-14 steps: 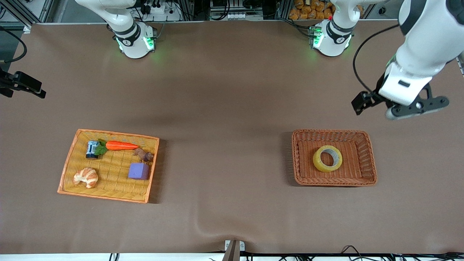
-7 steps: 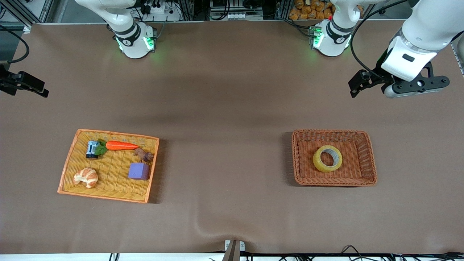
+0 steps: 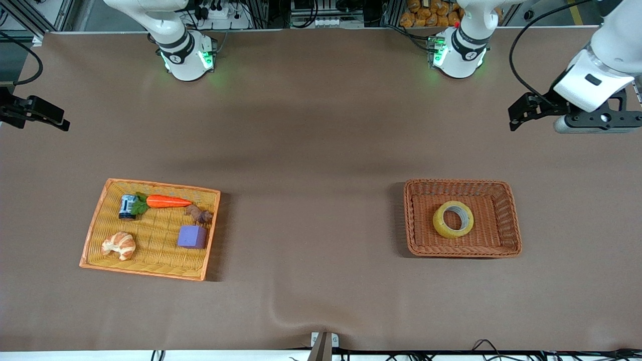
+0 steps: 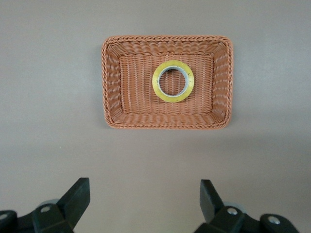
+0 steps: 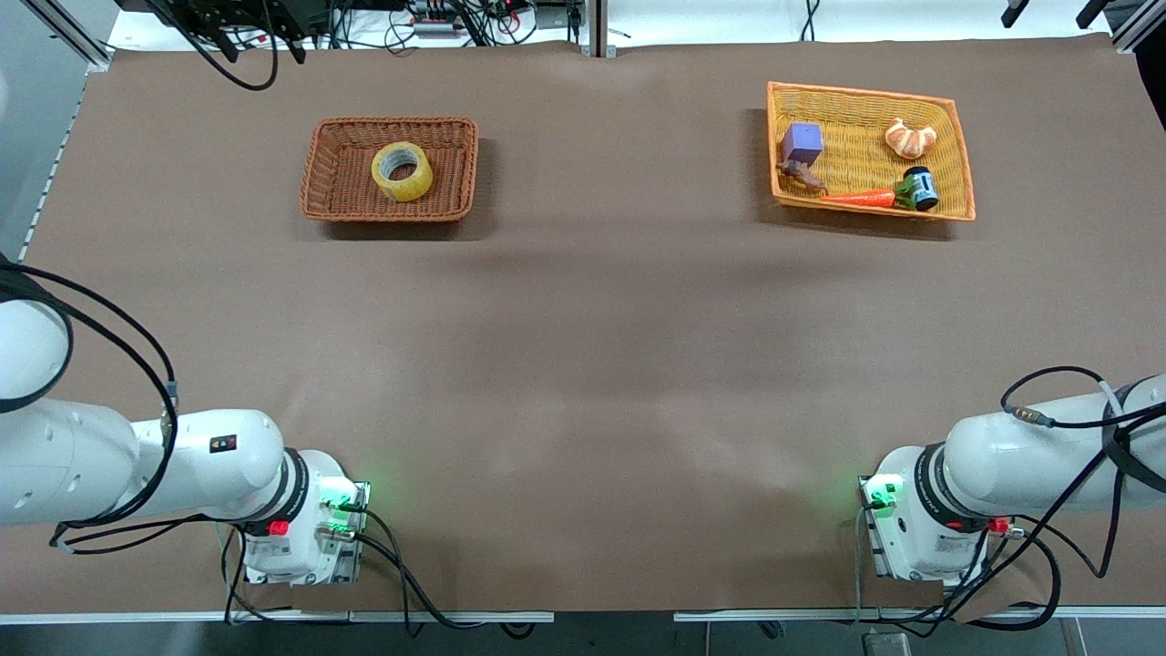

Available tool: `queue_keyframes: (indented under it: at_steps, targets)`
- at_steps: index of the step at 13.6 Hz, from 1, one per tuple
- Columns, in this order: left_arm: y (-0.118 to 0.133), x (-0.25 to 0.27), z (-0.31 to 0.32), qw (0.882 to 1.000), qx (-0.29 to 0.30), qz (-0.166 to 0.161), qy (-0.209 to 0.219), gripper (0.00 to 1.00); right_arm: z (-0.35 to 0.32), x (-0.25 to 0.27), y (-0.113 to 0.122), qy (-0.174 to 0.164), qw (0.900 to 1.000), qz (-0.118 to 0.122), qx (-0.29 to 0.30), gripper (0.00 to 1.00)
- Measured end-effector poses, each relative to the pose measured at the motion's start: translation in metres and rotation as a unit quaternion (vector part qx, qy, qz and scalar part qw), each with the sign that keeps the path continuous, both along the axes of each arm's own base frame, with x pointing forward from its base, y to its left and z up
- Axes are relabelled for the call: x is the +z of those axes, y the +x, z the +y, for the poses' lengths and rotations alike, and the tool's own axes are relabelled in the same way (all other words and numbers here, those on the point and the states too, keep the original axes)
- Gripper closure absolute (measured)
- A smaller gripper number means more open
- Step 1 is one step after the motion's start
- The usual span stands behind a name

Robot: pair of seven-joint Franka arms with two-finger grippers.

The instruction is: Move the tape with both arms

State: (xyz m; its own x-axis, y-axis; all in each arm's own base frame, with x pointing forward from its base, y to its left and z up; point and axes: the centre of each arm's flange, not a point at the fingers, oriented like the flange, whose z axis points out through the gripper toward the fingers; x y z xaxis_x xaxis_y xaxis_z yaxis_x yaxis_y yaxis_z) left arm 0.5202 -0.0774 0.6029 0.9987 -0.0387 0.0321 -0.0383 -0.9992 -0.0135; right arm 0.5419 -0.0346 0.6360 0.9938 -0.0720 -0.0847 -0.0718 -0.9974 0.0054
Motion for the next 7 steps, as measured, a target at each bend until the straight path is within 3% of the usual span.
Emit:
queue_keyframes:
  at_steps: [7]
  targets:
    - [-0.0006,-0.0002,-0.0028,1.000,-0.006,-0.001,0.000,0.00,0.0008,0.0019,-0.0015,0.000,1.000,0.001,0.001,0.00]
